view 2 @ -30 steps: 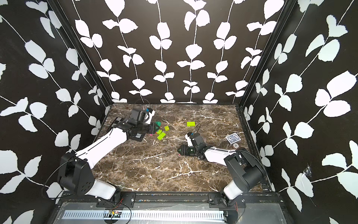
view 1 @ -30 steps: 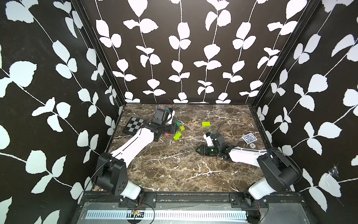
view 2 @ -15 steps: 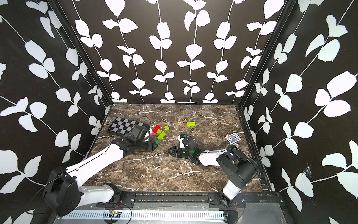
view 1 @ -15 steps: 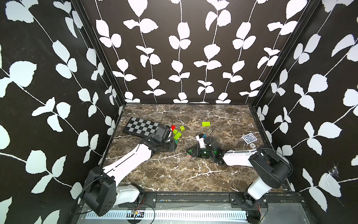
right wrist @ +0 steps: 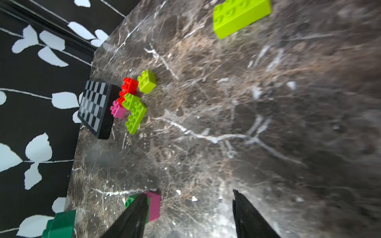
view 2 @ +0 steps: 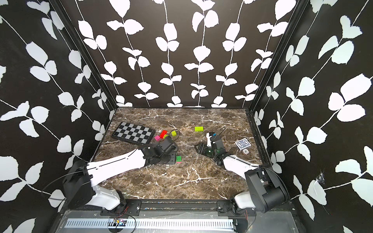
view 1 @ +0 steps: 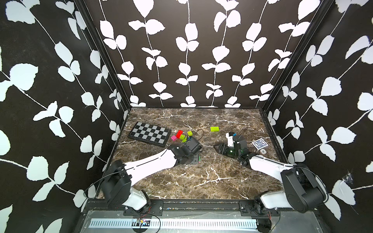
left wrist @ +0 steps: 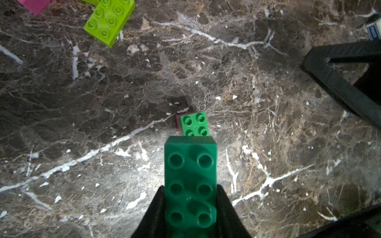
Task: Assemble a carrot with lego
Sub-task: Assemble the lego brick with the lego brick.
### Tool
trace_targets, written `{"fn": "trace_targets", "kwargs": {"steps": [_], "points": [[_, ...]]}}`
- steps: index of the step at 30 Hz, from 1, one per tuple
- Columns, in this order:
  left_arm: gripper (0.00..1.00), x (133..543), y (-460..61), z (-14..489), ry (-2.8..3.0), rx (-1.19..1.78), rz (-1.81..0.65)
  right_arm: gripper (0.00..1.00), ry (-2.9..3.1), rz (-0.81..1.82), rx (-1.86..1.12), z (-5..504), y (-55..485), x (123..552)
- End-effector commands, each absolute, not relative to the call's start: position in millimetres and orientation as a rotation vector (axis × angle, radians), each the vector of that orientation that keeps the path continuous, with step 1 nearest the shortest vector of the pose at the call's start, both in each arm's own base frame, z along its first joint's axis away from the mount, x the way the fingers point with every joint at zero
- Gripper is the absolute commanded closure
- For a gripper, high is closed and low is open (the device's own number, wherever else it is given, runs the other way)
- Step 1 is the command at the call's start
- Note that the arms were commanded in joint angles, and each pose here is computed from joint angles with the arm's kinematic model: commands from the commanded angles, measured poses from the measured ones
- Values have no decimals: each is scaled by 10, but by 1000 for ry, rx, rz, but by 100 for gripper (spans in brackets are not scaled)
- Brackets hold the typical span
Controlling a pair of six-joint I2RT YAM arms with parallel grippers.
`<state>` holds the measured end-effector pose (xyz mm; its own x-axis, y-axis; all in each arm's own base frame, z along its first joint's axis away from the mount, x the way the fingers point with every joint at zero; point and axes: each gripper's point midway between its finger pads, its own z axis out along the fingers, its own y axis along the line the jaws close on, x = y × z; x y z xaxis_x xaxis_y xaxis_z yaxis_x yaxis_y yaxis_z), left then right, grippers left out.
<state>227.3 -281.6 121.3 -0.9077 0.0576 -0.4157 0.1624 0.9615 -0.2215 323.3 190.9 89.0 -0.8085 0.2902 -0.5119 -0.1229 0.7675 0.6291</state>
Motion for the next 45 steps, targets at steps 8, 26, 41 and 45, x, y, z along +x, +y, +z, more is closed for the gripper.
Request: {"fn": "trace_targets", "kwargs": {"steps": [8, 26, 41, 45], "points": [[100, 2302, -2883, 1125, 2781, 88, -88, 34, 2370, 884, 124, 749, 1677, 3171], [100, 2422, -3084, 910, 2771, -22, -78, 34, 2403, 913, 130, 610, 1656, 3095], [100, 2471, -3127, 777, 2767, -7, -53, 34, 2418, 920, 143, 546, 1643, 3030], [100, 2472, -3121, 715, 2769, -7, -45, 34, 2419, 919, 141, 545, 1642, 3018]]}}
